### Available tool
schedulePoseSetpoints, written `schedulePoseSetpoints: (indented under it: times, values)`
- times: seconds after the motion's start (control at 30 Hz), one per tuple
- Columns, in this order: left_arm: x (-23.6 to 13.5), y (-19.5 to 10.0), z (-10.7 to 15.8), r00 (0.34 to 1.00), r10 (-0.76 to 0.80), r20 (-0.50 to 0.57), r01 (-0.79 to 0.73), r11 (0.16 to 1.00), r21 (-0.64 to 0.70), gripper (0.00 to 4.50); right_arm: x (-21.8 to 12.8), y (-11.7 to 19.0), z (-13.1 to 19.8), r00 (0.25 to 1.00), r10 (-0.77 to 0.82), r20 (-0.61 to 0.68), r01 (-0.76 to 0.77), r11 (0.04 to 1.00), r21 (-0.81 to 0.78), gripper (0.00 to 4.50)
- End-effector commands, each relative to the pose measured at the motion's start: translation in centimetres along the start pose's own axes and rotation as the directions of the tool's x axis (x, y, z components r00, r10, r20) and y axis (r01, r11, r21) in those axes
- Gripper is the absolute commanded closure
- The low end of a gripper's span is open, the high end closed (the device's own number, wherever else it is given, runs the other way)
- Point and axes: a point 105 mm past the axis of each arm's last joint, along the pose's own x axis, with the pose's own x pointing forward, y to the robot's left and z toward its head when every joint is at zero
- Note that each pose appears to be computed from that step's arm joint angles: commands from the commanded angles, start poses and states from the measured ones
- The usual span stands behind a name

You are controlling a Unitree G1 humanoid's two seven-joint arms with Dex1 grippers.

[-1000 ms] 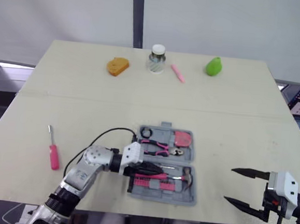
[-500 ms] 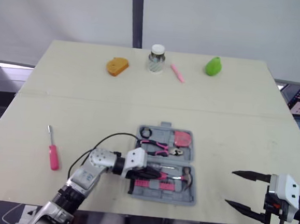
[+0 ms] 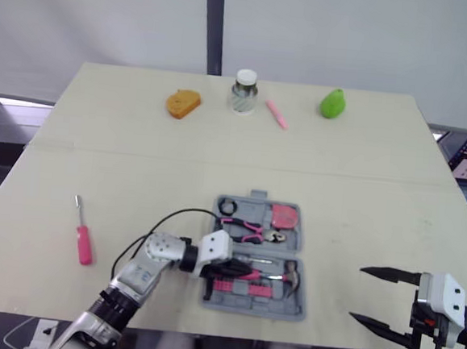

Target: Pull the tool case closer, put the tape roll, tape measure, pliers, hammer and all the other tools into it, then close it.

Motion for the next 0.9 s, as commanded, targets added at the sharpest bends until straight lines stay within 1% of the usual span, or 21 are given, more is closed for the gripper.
schedulePoseSetpoints:
  times: [0.03,0.37,0.57,0.9]
  values:
    - [0.7,-0.9,-0.6,0.999,-0.031,-0.032,0.031,0.999,0.009,4.48,-0.6,-0.6,0.9,0.999,-0.036,0.003,0.036,0.998,-0.046,0.0]
    - [0.8,-1.7,-2.6,0.989,-0.051,-0.142,0.058,0.997,0.046,4.48,-0.8,-0.7,0.9,0.999,-0.043,-0.004,0.042,0.998,-0.049,0.0]
    - [1.1,-2.3,-3.9,0.978,-0.066,-0.2,0.074,0.997,0.033,4.48,-0.8,-0.7,0.9,0.999,-0.047,-0.005,0.047,0.998,-0.051,0.0]
    - [1.4,-3.2,-5.4,0.96,-0.105,-0.258,0.108,0.994,-0.002,4.48,-1.0,-0.8,0.9,0.999,-0.053,-0.013,0.052,0.997,-0.053,0.0]
